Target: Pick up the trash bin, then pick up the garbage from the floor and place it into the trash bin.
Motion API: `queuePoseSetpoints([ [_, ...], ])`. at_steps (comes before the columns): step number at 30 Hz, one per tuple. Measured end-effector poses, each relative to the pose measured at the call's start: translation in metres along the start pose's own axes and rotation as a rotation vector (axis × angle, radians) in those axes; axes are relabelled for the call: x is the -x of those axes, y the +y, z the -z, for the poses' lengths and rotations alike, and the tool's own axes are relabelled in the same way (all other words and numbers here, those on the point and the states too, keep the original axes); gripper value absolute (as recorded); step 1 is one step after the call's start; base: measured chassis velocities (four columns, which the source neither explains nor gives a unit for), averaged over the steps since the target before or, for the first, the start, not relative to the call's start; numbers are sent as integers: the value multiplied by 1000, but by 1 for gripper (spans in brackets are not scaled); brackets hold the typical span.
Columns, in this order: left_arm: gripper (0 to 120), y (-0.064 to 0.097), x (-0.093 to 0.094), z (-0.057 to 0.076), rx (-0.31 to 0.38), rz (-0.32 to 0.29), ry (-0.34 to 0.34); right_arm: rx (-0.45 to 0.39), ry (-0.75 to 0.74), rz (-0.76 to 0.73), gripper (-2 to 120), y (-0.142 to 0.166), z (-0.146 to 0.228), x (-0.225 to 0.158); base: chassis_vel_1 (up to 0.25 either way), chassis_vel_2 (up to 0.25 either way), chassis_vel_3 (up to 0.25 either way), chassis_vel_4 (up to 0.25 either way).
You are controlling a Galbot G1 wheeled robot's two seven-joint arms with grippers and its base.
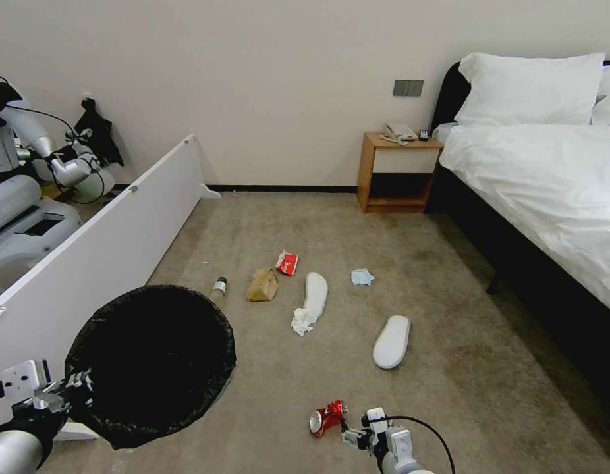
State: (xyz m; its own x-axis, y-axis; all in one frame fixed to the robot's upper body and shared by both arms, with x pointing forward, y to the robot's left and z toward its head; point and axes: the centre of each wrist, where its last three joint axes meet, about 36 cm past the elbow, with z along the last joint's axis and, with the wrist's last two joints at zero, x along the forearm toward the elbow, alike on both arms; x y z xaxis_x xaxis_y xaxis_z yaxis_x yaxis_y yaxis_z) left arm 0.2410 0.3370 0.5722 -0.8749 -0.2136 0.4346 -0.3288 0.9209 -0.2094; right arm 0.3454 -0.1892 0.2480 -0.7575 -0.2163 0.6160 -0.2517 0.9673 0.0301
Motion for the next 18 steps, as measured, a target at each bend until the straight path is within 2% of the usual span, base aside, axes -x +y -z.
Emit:
queuePoseSetpoints([
  [18,3,1,0,1,2,4,-4,3,-2,-11,100,-2,7,26,0,0,0,0],
])
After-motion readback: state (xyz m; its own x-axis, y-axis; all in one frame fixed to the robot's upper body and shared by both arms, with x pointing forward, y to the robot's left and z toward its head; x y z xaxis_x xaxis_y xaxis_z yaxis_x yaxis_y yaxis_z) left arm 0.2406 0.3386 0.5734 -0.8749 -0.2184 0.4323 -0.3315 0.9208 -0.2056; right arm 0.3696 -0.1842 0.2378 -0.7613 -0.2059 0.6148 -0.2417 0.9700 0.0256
